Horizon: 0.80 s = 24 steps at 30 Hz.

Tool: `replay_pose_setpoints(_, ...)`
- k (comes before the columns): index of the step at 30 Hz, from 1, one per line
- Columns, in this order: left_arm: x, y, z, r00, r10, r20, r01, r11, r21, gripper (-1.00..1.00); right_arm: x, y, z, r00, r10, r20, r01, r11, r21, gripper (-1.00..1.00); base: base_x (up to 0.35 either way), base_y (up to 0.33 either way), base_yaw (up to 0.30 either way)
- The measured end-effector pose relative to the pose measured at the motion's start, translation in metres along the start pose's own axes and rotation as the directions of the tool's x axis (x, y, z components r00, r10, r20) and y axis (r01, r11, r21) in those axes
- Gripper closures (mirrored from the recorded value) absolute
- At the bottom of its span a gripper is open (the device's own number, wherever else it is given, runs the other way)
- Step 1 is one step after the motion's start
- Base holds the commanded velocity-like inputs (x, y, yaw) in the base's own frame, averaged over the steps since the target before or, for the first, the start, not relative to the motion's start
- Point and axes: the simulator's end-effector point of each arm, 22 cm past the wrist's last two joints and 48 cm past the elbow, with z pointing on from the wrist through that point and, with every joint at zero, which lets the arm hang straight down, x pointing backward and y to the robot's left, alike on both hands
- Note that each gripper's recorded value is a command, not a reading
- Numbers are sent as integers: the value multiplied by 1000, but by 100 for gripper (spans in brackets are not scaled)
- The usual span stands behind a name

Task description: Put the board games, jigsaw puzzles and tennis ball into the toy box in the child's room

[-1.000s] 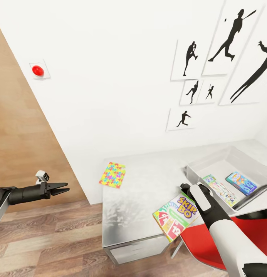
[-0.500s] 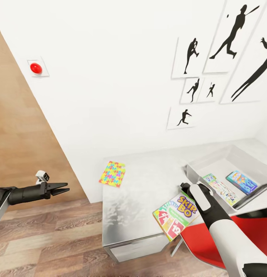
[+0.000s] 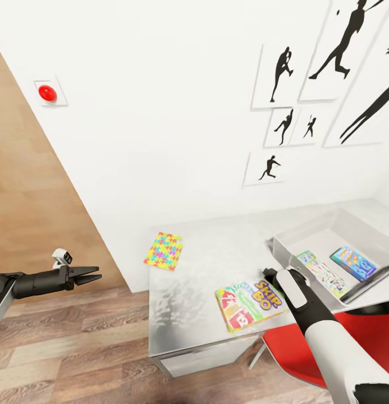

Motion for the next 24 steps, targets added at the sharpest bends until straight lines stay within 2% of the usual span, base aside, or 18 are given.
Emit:
replay_pose_setpoints(1, 0, 1, 0, 1000, -1, 0, 1, 1000, 0, -100, 3, 1, 1, 1000, 11, -9, -11, 1000, -3, -100, 0, 0, 0)
replay_pose_setpoints(24, 0, 0, 0, 1000, 0, 1, 0, 1000, 0, -100, 5, -2, 2, 1000, 3, -9, -3, 1000, 4, -100, -10, 0, 0)
